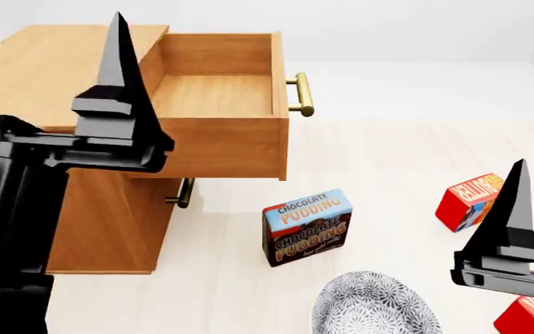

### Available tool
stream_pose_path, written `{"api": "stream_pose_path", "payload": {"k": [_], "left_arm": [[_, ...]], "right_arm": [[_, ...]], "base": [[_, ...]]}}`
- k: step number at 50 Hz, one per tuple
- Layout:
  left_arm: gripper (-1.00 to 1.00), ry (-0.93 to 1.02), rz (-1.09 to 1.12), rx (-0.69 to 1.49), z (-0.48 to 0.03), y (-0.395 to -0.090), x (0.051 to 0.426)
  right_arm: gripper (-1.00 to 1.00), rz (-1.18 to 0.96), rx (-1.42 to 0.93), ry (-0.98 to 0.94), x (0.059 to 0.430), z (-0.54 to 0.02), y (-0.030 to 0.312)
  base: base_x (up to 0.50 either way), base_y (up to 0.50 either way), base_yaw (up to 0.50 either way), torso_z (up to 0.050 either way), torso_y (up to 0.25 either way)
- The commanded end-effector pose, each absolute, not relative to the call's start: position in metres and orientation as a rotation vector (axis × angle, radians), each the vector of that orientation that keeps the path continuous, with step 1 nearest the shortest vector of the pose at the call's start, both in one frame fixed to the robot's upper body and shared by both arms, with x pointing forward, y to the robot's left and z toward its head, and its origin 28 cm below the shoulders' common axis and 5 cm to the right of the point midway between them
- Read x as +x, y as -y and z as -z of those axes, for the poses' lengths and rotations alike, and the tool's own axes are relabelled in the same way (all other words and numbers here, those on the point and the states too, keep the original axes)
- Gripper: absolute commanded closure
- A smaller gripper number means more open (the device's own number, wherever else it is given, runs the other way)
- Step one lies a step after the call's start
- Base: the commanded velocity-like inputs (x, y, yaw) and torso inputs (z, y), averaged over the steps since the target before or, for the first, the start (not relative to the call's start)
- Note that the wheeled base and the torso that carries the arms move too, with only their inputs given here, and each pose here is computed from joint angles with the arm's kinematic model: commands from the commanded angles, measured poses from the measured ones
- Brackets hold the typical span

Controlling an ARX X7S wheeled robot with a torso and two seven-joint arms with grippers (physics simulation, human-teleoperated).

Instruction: Put the butter at the front in the top drawer of the cabinet and close it.

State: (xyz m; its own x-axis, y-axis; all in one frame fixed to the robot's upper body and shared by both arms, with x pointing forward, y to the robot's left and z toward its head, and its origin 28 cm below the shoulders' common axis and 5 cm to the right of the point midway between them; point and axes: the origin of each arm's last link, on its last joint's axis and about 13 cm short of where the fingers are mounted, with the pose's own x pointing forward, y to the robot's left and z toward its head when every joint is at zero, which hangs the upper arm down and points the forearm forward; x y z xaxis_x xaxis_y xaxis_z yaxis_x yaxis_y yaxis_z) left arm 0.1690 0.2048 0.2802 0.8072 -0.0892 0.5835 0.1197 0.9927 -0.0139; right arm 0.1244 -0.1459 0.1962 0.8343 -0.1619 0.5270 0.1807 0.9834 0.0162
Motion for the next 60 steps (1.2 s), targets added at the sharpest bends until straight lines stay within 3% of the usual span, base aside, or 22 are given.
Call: {"api": "stream_pose_path", "payload": {"k": [1,37,60], "left_arm": [[-1.00,0.721,0.096,-0.092,-0.249,-0.212,0.149],[-1.00,0.662,0.174,-0.211,-0.184,-0.223,0.157],[-1.00,0.656,0.139,-0.214,-0.174,-0.234,0.163]], "right_arm": [[-1.00,0.175,-0.037,0.548,0.129,-0.195,0.145],[-1.00,0.167,-0.045,0.532,0.133,-0.194,0.141],[-1.00,0.111,-0.046,0.491,0.140,-0.233,0.139]], "base": [[0.00,0.00,0.00,0.000,0.000],[0.00,0.00,0.00,0.000,0.000],[0.00,0.00,0.00,0.000,0.000]]}}
